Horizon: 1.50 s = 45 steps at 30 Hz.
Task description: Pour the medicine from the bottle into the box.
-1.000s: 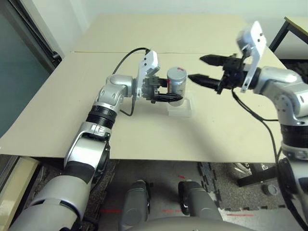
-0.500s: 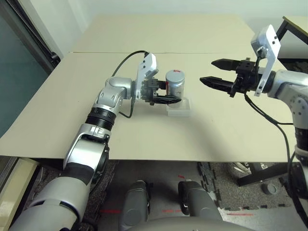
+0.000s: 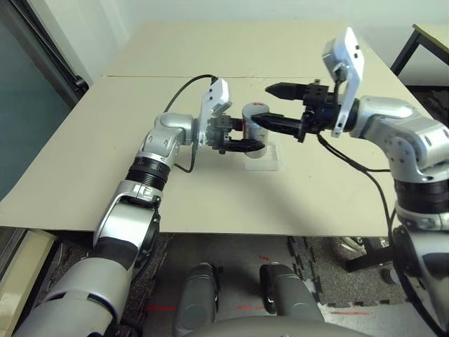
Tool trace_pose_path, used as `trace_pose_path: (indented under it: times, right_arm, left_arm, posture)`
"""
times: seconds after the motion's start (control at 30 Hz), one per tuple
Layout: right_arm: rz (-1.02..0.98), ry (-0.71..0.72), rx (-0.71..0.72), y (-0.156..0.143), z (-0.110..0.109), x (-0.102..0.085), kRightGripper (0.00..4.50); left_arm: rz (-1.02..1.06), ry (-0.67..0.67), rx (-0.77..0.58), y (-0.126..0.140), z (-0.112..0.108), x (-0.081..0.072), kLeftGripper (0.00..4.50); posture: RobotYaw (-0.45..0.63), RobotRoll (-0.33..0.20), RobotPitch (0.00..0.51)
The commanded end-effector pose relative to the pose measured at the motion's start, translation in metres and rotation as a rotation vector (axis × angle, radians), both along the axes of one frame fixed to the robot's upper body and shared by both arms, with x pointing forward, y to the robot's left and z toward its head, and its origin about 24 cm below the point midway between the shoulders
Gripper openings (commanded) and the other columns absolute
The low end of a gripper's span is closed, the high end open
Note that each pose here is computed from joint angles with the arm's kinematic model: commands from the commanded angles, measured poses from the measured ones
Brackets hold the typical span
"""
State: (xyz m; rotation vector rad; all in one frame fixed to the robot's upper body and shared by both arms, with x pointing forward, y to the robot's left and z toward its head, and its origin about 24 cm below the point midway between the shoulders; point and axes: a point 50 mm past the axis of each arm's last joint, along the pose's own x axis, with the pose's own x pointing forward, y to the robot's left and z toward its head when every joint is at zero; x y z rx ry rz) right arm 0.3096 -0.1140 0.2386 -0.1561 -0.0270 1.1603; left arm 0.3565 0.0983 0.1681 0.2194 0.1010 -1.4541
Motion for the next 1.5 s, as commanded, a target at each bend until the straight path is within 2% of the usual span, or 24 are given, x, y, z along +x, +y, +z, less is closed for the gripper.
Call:
trace_pose_path:
  times: [0.03, 0.37, 0.73, 1.2, 1.5]
  right_arm:
    - [0.009, -0.016, -0.015, 0.009, 0.001, 0.004, 4.5]
    - [0.008, -0.037, -0.042, 0.019, -0.003, 0.014, 4.5]
    - [-0.042, -0.028, -0.054, 0.011, -0.008, 0.018, 4.5]
    - [-0.165, -0.023, -0.042, -0.026, -0.006, 0.016, 4.5]
    - [-0.231, -0.004, -0.03, -0.051, -0.006, 0.006, 4.5]
  left_arm:
    - [0.001, -0.009, 0.009, -0.003, 0.001, 0.001, 2.71]
    - [-0.004, -0.01, 0.006, -0.004, 0.0, 0.0, 2.71]
    - [-0.005, -0.007, 0.002, -0.004, 0.0, -0.002, 2.71]
    - [0.0, -0.003, -0.004, -0.004, -0.001, -0.002, 2.71]
    - [0.011, -0.002, -0.005, -0.002, -0.001, -0.001, 2.71]
  posture:
    - [-0.06, 0.0, 0.089]
    - [-0.05, 0.0, 0.09]
    - [-0.04, 0.0, 0.094]
    - [-0.06, 0.0, 0.1]
    - [-0.07, 0.0, 0.098]
